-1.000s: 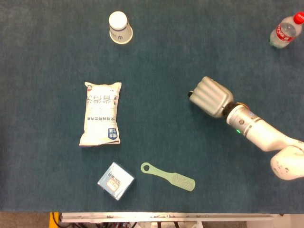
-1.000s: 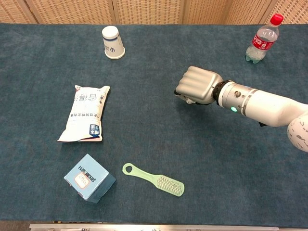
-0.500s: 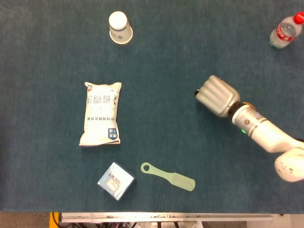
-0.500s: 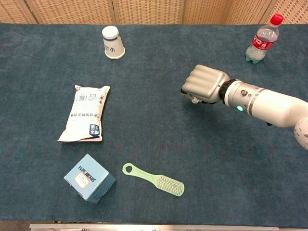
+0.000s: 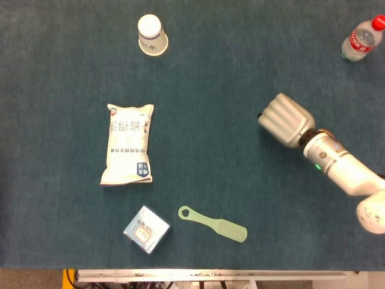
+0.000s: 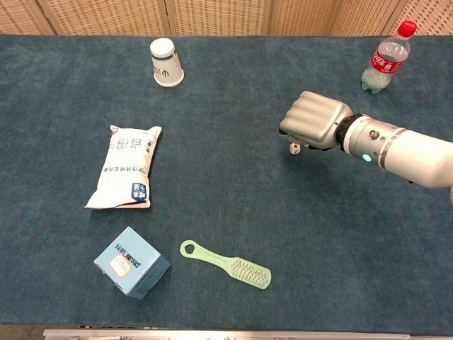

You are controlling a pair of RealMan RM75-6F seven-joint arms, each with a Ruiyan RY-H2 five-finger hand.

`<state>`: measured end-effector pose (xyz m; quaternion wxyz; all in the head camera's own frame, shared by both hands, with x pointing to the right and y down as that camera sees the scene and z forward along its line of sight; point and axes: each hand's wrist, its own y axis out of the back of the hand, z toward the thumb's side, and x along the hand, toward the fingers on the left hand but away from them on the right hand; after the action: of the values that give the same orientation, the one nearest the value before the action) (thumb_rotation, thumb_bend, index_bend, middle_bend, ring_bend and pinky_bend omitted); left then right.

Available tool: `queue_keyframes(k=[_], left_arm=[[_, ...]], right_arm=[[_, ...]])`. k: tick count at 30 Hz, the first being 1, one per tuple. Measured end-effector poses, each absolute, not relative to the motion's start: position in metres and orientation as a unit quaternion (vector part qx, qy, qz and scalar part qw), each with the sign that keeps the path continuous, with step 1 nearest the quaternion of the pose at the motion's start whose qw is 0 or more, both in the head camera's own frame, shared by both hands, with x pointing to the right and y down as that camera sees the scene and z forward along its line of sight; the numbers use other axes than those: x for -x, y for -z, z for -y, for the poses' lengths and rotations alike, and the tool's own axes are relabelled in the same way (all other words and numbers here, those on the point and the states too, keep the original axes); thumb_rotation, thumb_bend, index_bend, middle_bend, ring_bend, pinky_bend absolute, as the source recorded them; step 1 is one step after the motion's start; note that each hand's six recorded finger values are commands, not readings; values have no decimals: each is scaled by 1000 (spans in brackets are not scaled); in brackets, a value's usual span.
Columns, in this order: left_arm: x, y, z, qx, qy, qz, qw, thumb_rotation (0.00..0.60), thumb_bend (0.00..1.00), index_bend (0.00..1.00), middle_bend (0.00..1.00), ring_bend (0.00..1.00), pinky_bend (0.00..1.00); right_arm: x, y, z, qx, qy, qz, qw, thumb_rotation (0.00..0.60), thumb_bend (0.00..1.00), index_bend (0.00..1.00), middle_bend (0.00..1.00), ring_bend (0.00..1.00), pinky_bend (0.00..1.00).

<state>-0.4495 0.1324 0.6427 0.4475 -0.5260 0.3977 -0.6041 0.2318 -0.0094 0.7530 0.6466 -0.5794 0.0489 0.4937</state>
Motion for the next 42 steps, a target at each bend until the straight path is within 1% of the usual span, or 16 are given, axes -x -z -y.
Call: queue_keyframes(k=[6,14,42], left_arm=[[450,-644,-132,526,606,-396,447,600,0,365,275,218,374],[449,-644,-132,525,607,-396,446,600,0,365,275,219,374],[451,-643,-133,526,607,-399,443,600,0,365,276,219,374]], right_arm=[[-240,-745,11,579,-495,-37,647,600,1000,557,915,939,954],[-250,-746,15,576,-507,-34,640,600,1000,571,915,939,954],[-240,-769,25,580,-523,-44,623,600,1000,571,918,943,954]])
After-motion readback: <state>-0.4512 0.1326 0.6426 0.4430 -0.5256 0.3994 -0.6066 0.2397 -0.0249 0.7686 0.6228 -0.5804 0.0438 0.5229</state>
